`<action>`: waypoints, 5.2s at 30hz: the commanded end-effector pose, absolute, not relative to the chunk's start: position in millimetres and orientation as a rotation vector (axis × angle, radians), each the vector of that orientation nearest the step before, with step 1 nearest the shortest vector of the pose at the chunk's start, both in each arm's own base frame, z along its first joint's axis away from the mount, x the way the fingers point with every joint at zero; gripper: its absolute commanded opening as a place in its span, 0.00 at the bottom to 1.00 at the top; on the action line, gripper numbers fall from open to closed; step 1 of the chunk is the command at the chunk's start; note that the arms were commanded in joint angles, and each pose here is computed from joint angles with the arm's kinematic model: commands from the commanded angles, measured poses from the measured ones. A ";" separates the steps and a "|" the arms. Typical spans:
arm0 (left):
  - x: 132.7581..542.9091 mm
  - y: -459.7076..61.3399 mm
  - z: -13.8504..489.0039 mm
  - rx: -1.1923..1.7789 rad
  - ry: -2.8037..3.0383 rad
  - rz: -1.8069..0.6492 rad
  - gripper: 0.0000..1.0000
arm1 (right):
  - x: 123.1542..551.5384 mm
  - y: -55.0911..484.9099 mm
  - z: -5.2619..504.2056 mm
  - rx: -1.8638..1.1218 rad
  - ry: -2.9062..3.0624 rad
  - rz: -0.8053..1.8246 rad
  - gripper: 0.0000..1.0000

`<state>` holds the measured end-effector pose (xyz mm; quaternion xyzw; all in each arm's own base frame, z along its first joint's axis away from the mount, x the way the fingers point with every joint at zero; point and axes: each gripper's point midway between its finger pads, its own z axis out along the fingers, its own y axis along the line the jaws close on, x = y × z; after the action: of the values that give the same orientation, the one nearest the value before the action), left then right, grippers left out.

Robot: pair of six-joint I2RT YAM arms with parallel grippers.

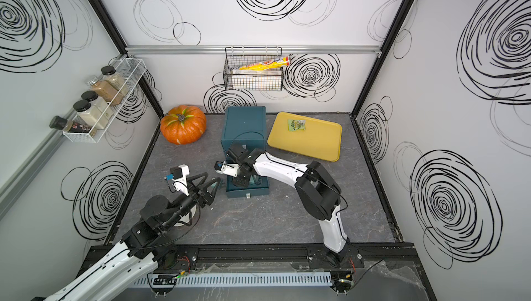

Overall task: Place the plugs into the drawer by color
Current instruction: Place the plug in the drawer, then pick up the plug from the center of the board, then place the plug in the drawer.

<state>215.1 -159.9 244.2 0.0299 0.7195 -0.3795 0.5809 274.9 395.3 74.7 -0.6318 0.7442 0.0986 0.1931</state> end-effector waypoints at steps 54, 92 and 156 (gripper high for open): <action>237.0 -177.1 299.3 0.323 1.938 -0.611 0.99 | 250.1 334.0 198.6 -1.081 1.861 0.497 0.71; 303.4 -128.6 84.1 1.882 2.030 0.342 0.99 | 216.2 260.4 256.1 -0.786 1.570 0.625 0.75; 297.4 -199.2 219.8 1.454 1.965 0.212 0.09 | 214.5 234.3 280.0 -0.668 1.491 0.580 0.69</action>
<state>313.3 -188.8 222.8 0.5684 0.7334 0.1017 0.3587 211.2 246.0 267.4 -0.3233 0.6644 0.2624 0.6206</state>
